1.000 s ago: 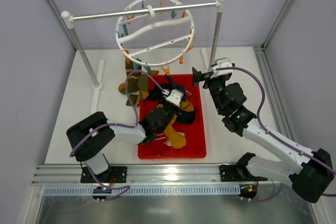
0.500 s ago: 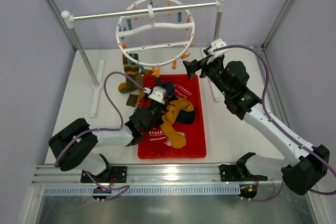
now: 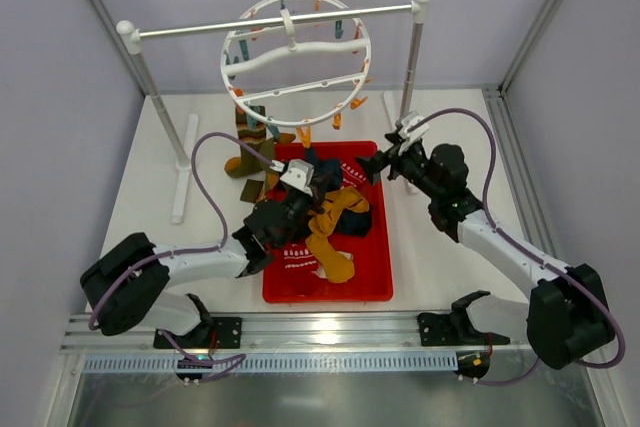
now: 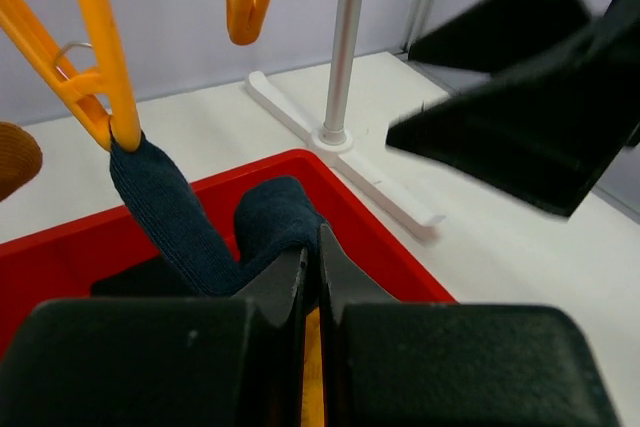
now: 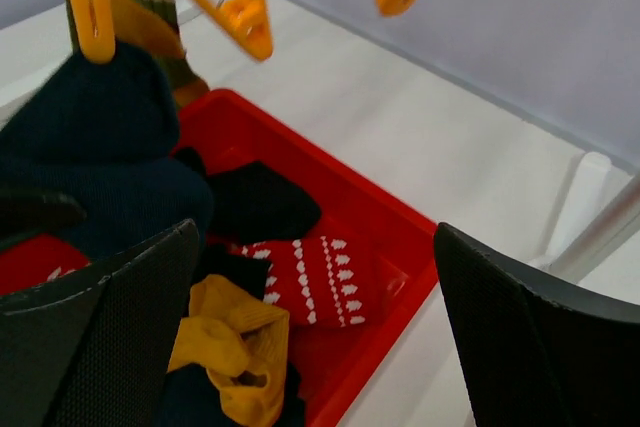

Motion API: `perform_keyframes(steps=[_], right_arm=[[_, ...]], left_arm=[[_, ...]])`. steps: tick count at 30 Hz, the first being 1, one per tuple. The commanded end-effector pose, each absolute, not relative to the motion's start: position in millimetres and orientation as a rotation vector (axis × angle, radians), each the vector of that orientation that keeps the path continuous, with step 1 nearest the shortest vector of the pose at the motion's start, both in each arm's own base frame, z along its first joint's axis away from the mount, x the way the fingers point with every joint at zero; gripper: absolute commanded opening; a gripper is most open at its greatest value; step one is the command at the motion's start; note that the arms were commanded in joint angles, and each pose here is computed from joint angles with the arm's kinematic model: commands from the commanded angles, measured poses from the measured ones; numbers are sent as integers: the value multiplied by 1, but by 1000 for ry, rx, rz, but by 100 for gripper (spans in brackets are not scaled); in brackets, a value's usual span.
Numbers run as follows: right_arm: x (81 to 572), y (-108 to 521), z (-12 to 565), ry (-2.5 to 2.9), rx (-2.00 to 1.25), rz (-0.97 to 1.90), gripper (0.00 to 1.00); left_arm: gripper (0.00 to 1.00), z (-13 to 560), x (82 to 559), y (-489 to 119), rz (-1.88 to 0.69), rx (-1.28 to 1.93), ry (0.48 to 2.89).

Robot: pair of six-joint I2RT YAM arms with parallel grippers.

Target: Remove the socks clipped to the hanger

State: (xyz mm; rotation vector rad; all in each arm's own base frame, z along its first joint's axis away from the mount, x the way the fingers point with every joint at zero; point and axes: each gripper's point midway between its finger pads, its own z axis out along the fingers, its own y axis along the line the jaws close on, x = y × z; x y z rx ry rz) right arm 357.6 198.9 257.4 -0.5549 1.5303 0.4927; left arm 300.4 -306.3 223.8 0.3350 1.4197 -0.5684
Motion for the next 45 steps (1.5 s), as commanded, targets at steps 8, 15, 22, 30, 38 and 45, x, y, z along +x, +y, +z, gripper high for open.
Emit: perform_keyframes(steps=[8,15,22,30,38,45], right_arm=[[316,232,246,1123,-749,640,98],[296,240,241,1041,-759,589,97],[290,264,238,1029,-801,547,96],[300,278,232,1045,-784,524,81],[306,273,238,1013,-695,471,60],[306,264,240,962,-625,418,17]], left_arm=[[0,263,296,-293,-654,180,1417],[0,256,302,-301,-648,180,1446],[0,252,301,-312,-690,213,1439],[0,248,295,-322,-737,258,1448],[0,243,290,-329,-775,288,1475],[0,241,288,-328,-775,293,1491]])
